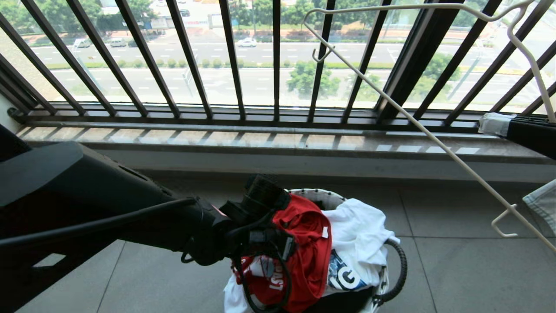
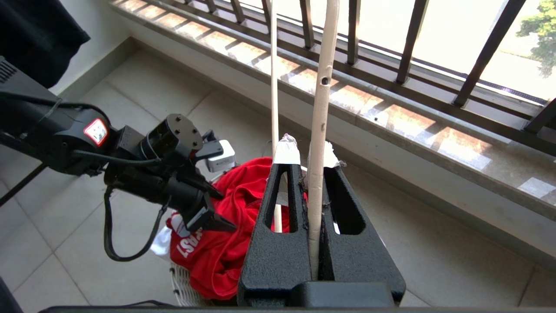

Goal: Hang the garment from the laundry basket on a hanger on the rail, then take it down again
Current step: Pick up clothes from the basket

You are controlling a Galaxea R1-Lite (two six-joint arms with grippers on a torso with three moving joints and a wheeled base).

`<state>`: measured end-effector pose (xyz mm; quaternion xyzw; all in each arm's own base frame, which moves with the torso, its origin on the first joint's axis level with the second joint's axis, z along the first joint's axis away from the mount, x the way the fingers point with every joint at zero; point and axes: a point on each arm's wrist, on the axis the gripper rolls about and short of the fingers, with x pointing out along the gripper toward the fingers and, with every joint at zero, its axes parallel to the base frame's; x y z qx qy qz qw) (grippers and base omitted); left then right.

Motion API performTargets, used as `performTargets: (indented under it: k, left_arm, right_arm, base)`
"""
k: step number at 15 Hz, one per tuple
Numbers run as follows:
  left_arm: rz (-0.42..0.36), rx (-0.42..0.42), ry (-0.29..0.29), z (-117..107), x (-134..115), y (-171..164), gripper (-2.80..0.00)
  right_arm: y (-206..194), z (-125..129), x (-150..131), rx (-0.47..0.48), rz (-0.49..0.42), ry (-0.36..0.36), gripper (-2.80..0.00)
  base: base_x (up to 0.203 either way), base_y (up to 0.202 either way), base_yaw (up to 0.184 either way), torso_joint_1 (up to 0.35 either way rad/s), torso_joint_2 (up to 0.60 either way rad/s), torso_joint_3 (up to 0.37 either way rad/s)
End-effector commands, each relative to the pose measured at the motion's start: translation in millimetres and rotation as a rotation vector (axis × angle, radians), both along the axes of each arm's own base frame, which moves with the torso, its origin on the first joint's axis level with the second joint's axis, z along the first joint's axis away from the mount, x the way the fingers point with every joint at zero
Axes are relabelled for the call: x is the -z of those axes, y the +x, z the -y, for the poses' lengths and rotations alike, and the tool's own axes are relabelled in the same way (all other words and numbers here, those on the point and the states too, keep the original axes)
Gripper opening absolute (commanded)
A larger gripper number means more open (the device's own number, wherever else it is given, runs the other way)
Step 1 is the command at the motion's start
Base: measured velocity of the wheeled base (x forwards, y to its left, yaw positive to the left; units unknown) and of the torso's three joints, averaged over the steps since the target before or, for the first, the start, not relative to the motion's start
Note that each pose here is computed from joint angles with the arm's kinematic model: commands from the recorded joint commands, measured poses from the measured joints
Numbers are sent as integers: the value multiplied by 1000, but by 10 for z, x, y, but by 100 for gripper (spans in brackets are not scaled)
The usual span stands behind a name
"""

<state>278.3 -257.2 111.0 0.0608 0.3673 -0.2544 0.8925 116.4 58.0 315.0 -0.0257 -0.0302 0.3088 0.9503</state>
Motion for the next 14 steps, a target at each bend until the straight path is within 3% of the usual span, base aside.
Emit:
performTargets:
  k: [1,5,7,9,11,12,14]
  left_arm:
    - [2,-1,19,58,51,-23,-280]
    - [29,7,15,-4,-134,-98,-280]
    - [-27,34,116,-103,-182,-201,-280]
    - [-68,40,176,-191,-324,-292,-280]
    - [-138,90,308,-356,-432,-457,-280]
    - [-143,125,370,-443,-518,-542,-280]
    - [-131,122,440,-537,-585,-622,-280]
  right_arm:
    - [9,-6,5,-2,-2,-2,-280]
    - [21,-11,11,-4,-5,-5,-280]
    - [25,-13,13,-4,-6,-5,-280]
    - [26,-14,17,-4,-8,-5,-280]
    - [26,-13,13,-2,-7,-4,-280]
    - [30,-16,15,-4,-9,-5,-280]
    - [44,-22,25,-4,-14,-7,-280]
  base:
    - [0,0,0,0,0,0]
    - [0,0,0,0,0,0]
    - [0,0,0,0,0,0]
    - [0,0,0,0,0,0]
    - [0,0,0,0,0,0]
    - [0,0,0,0,0,0]
    - [0,0,0,0,0,0]
